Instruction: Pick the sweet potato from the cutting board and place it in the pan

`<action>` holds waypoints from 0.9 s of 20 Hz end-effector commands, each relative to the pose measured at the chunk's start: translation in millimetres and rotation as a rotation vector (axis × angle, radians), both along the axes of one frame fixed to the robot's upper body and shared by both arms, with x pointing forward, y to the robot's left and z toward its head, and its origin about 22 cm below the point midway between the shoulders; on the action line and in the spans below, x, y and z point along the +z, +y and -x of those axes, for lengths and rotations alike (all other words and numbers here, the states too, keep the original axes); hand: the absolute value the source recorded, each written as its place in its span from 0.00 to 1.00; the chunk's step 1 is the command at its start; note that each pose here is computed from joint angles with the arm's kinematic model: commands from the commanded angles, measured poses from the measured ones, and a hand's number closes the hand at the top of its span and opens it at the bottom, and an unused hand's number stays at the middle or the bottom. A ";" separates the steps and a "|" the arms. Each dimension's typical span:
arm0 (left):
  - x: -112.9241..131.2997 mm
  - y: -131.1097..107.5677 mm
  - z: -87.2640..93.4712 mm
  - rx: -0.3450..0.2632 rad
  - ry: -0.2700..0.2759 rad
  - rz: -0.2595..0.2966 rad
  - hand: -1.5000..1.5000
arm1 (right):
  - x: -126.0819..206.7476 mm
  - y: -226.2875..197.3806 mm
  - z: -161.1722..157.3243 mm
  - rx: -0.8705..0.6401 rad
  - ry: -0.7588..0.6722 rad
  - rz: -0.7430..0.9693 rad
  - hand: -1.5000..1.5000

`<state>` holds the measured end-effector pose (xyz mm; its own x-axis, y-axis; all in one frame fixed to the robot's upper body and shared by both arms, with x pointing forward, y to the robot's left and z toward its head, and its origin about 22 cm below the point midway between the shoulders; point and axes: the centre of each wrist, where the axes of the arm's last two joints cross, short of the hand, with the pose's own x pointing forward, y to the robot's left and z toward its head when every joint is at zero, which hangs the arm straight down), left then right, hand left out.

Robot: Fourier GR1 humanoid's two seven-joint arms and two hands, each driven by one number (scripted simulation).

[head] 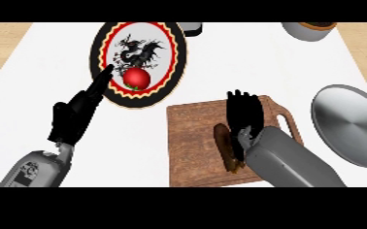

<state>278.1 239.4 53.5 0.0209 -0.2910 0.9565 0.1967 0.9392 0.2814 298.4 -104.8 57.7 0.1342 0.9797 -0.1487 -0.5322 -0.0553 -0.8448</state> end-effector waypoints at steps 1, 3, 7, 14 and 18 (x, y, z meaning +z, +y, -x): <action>-0.4 -3.3 -2.9 -0.006 0.002 -0.005 0.50 | -10.8 41.6 -2.8 -0.090 0.191 0.200 0.00; 0.1 -3.5 -1.3 0.011 0.004 0.008 0.50 | -11.1 57.8 -2.6 -0.104 0.187 0.232 0.00; -0.3 -2.2 1.0 0.008 -0.007 0.004 0.50 | -6.9 66.9 -15.5 -0.116 0.171 0.301 0.00; -3.0 17.7 3.3 0.022 0.007 -0.006 0.50 | -25.7 80.3 -7.3 -0.125 0.182 0.372 0.00; -6.2 23.3 6.1 0.037 0.014 -0.002 0.50 | -22.7 74.8 -9.4 -0.143 0.192 0.370 0.00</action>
